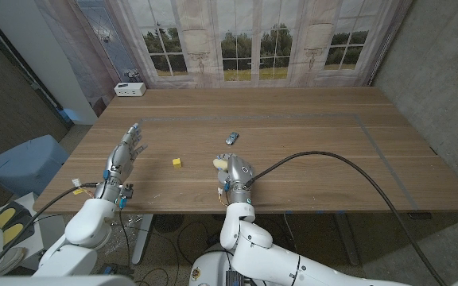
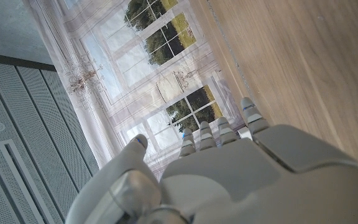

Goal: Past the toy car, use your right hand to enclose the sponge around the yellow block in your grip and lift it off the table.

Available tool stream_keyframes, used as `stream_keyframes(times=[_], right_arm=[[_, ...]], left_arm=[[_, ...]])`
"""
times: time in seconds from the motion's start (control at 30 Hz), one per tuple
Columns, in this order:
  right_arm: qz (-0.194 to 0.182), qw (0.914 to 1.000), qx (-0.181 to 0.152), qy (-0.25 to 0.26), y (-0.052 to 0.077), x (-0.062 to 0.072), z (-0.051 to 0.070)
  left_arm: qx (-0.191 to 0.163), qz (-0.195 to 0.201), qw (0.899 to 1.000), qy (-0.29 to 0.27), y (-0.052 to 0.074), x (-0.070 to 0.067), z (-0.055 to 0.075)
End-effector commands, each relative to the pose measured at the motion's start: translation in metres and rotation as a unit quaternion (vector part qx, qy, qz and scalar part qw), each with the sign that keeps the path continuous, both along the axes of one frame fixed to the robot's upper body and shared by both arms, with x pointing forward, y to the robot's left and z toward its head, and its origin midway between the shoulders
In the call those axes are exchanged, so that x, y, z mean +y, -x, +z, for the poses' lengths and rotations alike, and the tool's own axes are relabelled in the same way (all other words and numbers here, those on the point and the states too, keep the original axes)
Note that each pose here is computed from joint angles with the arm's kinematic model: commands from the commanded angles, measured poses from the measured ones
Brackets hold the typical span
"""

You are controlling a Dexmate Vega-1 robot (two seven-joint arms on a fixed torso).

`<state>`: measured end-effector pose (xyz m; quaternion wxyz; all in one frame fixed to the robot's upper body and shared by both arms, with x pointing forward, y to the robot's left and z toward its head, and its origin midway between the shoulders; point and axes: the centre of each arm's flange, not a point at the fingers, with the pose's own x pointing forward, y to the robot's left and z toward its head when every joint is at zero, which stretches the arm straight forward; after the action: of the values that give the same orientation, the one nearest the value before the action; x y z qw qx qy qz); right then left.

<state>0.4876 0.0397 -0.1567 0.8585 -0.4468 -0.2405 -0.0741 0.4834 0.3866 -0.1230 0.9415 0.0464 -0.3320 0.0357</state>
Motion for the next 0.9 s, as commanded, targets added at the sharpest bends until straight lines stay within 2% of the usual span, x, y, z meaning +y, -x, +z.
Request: stream_keyframes(times=[0.03, 0.6, 0.9], right_arm=[[0.07, 0.9963, -0.05, -0.009, 0.001, 0.013, 0.019], [0.137, 0.9858, -0.09, 0.037, -0.012, 0.038, 0.036], [0.169, 0.9802, -0.088, 0.055, -0.02, 0.051, 0.043]], left_arm=[[0.015, 0.018, 1.0, 0.004, -0.002, 0.004, -0.006], [0.033, 0.037, 0.999, 0.008, -0.008, 0.008, -0.011], [0.042, 0.051, 0.997, 0.031, -0.008, 0.01, -0.019]])
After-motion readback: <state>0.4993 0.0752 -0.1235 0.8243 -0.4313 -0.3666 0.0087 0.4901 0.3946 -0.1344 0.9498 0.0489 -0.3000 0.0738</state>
